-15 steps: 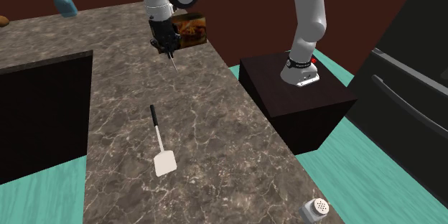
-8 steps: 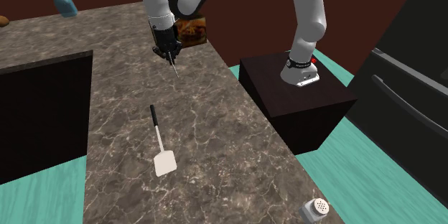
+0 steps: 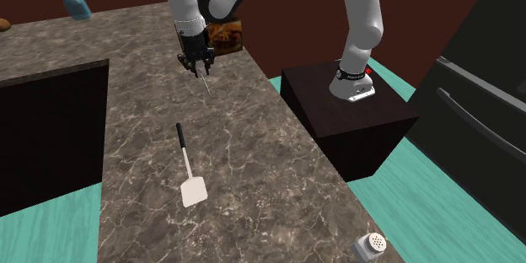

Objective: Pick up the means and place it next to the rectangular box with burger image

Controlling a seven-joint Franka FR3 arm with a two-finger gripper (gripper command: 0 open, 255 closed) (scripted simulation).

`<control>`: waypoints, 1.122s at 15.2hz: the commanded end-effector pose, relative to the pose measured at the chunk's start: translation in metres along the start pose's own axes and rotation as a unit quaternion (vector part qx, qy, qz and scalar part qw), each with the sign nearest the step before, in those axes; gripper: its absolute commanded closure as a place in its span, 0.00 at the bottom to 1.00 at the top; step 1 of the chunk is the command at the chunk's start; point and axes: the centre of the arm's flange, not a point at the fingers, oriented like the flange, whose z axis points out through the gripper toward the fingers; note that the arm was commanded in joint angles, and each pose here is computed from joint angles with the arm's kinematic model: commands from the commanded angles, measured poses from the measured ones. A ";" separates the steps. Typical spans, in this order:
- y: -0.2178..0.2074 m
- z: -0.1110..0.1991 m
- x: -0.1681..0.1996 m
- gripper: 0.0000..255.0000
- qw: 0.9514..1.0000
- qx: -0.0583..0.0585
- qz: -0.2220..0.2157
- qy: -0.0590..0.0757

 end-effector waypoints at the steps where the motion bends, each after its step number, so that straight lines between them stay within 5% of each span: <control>1: 0.000 0.000 0.000 0.00 1.000 0.000 0.000 0.000; 5: 0.000 0.000 0.000 0.00 1.000 0.000 0.000 0.000; 9: 0.000 -0.050 0.000 0.00 1.000 0.000 0.000 0.000; 17: 0.000 -0.050 0.000 0.00 1.000 0.000 0.000 0.000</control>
